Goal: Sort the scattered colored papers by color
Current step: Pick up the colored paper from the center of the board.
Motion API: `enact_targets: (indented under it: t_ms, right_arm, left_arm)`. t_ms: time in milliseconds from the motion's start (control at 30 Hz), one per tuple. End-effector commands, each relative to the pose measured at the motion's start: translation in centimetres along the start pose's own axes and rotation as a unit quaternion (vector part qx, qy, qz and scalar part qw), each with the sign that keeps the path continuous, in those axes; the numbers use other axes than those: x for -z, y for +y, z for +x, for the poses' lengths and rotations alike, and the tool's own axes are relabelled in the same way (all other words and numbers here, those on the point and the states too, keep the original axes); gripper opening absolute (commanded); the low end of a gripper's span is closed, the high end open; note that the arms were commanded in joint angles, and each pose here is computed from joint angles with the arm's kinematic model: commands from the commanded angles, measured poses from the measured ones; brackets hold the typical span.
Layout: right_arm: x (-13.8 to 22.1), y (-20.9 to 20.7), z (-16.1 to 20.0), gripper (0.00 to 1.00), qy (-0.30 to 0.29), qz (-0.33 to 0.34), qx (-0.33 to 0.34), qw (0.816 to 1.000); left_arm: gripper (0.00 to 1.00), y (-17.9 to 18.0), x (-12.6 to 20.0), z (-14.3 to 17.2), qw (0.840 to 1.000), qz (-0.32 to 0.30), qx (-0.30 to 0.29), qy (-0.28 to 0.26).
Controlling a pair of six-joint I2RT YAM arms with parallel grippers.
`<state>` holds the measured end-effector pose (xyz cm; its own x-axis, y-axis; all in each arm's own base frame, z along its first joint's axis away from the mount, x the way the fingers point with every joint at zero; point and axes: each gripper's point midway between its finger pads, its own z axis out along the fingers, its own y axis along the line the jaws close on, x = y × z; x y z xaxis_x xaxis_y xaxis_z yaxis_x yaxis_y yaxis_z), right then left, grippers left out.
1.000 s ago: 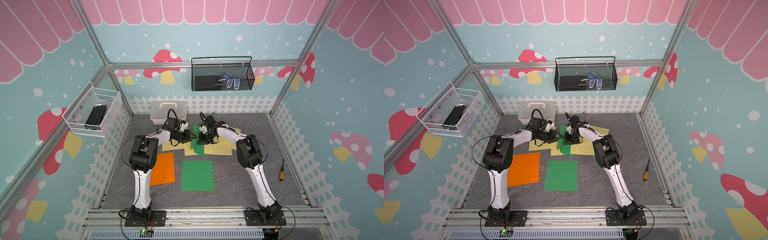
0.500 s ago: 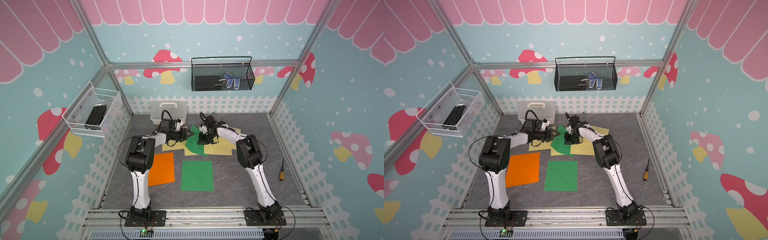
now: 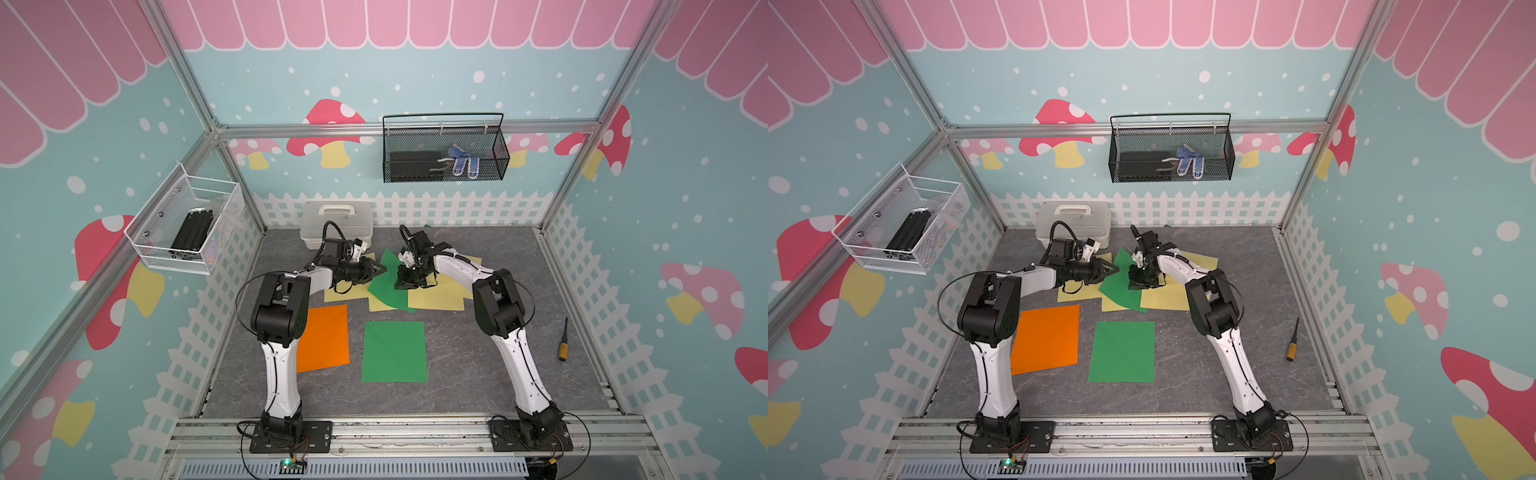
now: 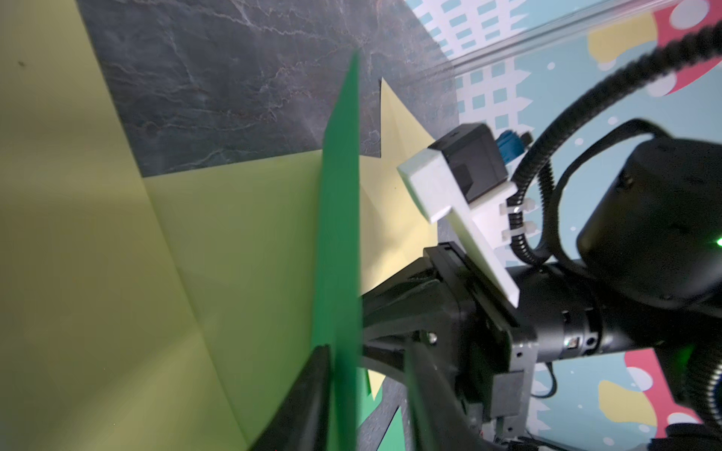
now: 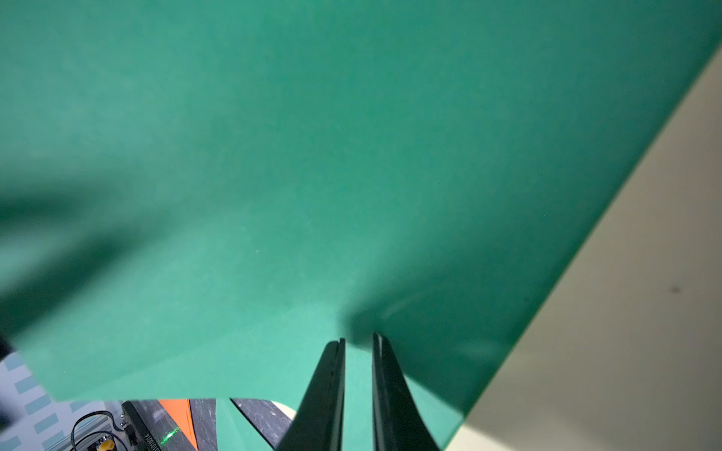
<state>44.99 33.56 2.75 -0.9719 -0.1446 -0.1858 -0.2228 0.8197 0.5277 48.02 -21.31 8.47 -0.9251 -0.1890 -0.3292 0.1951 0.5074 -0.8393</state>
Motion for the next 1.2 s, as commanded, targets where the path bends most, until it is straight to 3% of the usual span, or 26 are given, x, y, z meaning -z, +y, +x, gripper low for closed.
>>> enact_targets:
  t_ms: [0,367,533,733,867,967,1167]
  right_arm:
    - [-2.9,-2.8,3.0,0.17,0.052,0.028,-0.022,0.998]
    - [-2.7,-2.6,2.9,0.18,0.051,0.022,-0.016,0.998]
    - [-2.7,-2.5,2.9,0.19,0.052,0.021,-0.016,0.998]
    - [-2.7,-2.5,2.9,0.21,0.051,0.020,-0.013,0.998]
    - [-2.3,-2.0,2.7,0.26,0.048,0.015,-0.007,0.999]
    - [-1.0,-1.1,2.1,0.33,0.030,0.011,0.005,0.999]
    - [5.1,2.6,0.0,0.40,-0.041,-0.005,0.036,0.998]
  left_arm:
    - [0.26,0.4,-0.3,0.1,1.000,-0.021,-0.012,0.010]
    - [0.31,1.4,-0.8,0.9,0.997,-0.065,-0.027,0.032]
    - [0.23,1.9,-1.0,1.2,0.995,-0.083,-0.029,0.041]
    - [0.00,2.3,-1.2,1.1,0.994,-0.098,-0.030,0.044]
    - [0.00,2.3,-1.0,0.9,0.993,-0.107,-0.033,0.041]
    - [0.00,2.1,-0.7,0.7,0.992,-0.114,-0.037,0.035]
    - [0.00,0.7,0.5,-0.1,0.989,-0.136,-0.059,0.022]
